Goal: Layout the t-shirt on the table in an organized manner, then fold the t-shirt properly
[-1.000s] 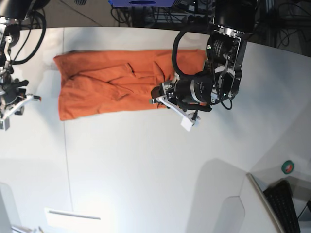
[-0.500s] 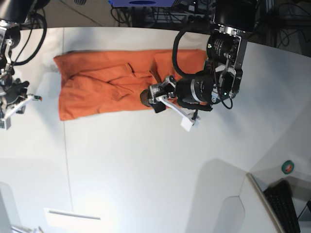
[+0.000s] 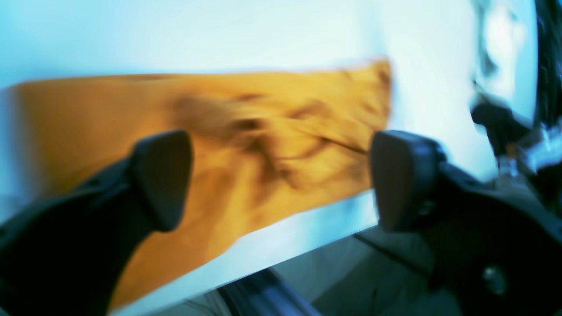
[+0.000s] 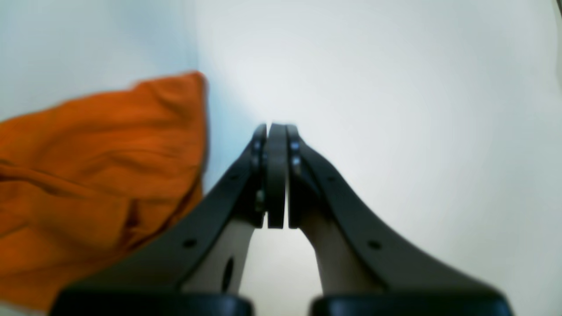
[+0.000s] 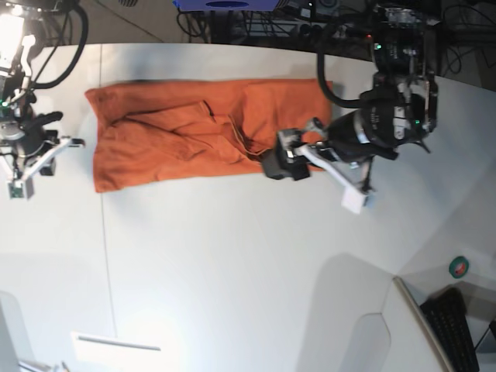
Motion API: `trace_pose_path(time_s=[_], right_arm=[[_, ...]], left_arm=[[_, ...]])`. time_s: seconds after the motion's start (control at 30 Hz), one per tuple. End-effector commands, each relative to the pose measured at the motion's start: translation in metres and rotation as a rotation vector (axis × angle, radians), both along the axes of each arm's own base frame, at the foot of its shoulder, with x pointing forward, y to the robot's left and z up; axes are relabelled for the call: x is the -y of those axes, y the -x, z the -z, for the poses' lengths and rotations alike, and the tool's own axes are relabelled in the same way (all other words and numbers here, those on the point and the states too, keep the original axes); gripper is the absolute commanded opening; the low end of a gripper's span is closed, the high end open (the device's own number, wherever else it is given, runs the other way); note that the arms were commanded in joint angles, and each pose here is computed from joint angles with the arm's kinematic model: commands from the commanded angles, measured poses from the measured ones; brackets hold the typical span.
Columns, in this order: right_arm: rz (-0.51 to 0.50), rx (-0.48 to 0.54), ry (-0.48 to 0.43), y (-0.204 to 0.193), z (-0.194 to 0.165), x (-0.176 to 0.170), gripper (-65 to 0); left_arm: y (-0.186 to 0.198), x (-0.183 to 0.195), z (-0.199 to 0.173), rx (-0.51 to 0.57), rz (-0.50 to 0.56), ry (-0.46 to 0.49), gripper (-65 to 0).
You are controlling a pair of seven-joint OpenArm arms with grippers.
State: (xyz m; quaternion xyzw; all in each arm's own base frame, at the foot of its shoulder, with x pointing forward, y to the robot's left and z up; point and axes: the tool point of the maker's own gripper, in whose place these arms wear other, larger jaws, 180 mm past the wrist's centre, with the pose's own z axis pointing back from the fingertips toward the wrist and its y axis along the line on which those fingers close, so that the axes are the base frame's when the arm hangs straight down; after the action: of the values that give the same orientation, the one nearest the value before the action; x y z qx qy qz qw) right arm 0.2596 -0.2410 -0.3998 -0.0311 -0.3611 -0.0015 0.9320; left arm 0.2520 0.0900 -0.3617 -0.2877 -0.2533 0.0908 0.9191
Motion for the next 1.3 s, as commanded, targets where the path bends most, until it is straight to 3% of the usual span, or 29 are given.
trace_pose_path(time_s=[0.0, 0.07, 0.17, 0.2, 0.33, 0.47, 0.53, 0.63, 0.7, 0.77, 0.93, 1.2, 1.27], right_arm=[[-0.058, 0.043, 0.004, -0.005, -0.013, -0.015, -65.0], [-0.184, 0.034, -0.022, 0.004, -0.013, -0.06, -65.0], [-0.332, 0.024, -0.08, 0.019, -0.013, -0.119, -65.0], [-0.367, 0.022, -0.107, 0.022, -0.012, -0.137, -65.0], [-0.413, 0.021, -0.226, 0.03, -0.013, -0.194, -65.0], [-0.535, -0.073, -0.247, 0.048, -0.008, -0.234, -65.0], [-0.597, -0.098, -0.261, 0.058, -0.009, -0.254, -50.7], [-0.627, -0.109, -0.295, 0.065, -0.008, -0.274, -30.0], [-0.621, -0.148, -0.307, 0.069, 0.004, -0.278, -23.3], [-0.619, -0.182, -0.304, 0.067, 0.017, -0.278, -23.1], [-0.604, -0.178, -0.322, 0.061, 0.037, -0.281, -24.5], [-0.596, -0.22, -0.317, 0.058, 0.058, -0.279, -25.2], [-0.595, -0.228, -0.318, 0.06, 0.06, -0.279, -30.8]], left_arm=[[-0.007, -0.016, -0.014, 0.041, -0.043, 0.016, -15.8], [-0.006, -0.071, -0.019, 0.045, -0.161, -0.011, -30.3], [0.003, -0.155, -0.028, 0.052, -0.322, -0.134, -60.4], [0.007, -0.182, -0.032, 0.055, -0.37, -0.191, -65.0], [0.04, -0.274, -0.036, 0.006, -0.549, -0.398, -65.0], [0.08, -0.334, -0.026, -0.101, -0.663, -0.567, -65.0], [0.098, -0.359, -0.019, -0.135, -0.694, -0.637, -65.0], [0.11, -0.385, -0.005, -0.106, -0.626, -0.766, -65.0], [0.115, -0.393, 0.004, -0.095, -0.556, -0.836, -65.0], [0.117, -0.392, 0.011, -0.081, -0.477, -0.866, -65.0], [0.112, -0.368, 0.024, -0.037, -0.368, -0.818, -65.0], [0.113, -0.357, 0.033, -0.037, -0.37, -0.786, -65.0], [0.113, -0.357, 0.033, -0.039, -0.369, -0.789, -65.0]])
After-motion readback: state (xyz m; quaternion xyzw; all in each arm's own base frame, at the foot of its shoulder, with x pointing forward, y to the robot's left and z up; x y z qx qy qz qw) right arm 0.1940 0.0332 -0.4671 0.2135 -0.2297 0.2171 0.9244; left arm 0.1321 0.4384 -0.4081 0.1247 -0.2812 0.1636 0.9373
